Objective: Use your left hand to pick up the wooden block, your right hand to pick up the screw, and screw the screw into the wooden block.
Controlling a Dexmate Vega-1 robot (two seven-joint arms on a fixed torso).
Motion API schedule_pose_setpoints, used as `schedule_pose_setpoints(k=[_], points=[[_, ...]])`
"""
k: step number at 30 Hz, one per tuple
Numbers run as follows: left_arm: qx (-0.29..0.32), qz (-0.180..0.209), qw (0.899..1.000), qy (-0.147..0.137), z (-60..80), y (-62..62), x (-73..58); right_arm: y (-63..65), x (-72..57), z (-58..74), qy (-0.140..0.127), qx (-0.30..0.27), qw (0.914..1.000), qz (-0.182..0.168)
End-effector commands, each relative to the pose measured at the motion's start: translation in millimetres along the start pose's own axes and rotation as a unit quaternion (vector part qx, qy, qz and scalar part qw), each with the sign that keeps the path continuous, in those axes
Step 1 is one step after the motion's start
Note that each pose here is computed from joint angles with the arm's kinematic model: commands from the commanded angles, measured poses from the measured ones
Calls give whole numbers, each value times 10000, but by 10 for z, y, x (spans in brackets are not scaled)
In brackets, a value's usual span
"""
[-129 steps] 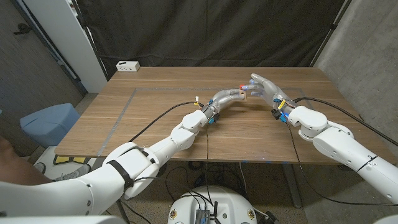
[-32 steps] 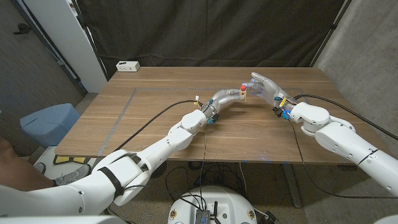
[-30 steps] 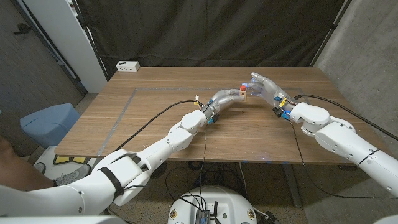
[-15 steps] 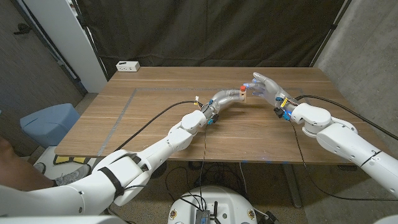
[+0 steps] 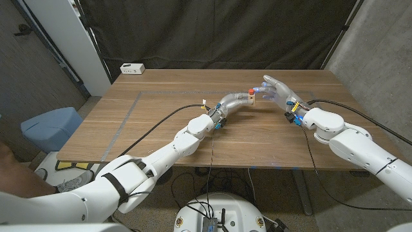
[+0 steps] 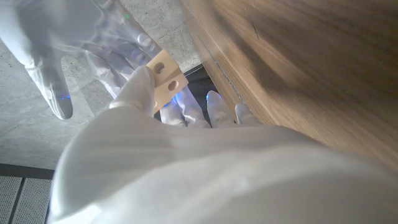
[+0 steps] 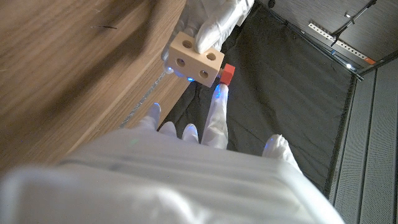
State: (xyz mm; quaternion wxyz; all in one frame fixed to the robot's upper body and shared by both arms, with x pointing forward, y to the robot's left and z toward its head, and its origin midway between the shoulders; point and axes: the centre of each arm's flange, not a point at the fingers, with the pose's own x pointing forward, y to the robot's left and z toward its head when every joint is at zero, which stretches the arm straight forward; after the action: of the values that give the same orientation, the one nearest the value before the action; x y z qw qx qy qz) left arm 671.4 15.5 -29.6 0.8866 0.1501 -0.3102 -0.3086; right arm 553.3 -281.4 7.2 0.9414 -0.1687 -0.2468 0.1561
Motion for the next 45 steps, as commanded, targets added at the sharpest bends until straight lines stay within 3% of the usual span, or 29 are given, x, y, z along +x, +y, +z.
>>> schedule_pose_setpoints(k=[1,29,45], points=[[-5,-2,10000,-4,-1,-22,-6,3,-59,4,-9,-19,10000,-53],[-11,26,10000,47,-17,-22,-25,32,-36,-12,-174,193,9994,226],[5,-5,10000,52,-16,-12,-2,-45,-108,-19,-64,119,9998,-125]])
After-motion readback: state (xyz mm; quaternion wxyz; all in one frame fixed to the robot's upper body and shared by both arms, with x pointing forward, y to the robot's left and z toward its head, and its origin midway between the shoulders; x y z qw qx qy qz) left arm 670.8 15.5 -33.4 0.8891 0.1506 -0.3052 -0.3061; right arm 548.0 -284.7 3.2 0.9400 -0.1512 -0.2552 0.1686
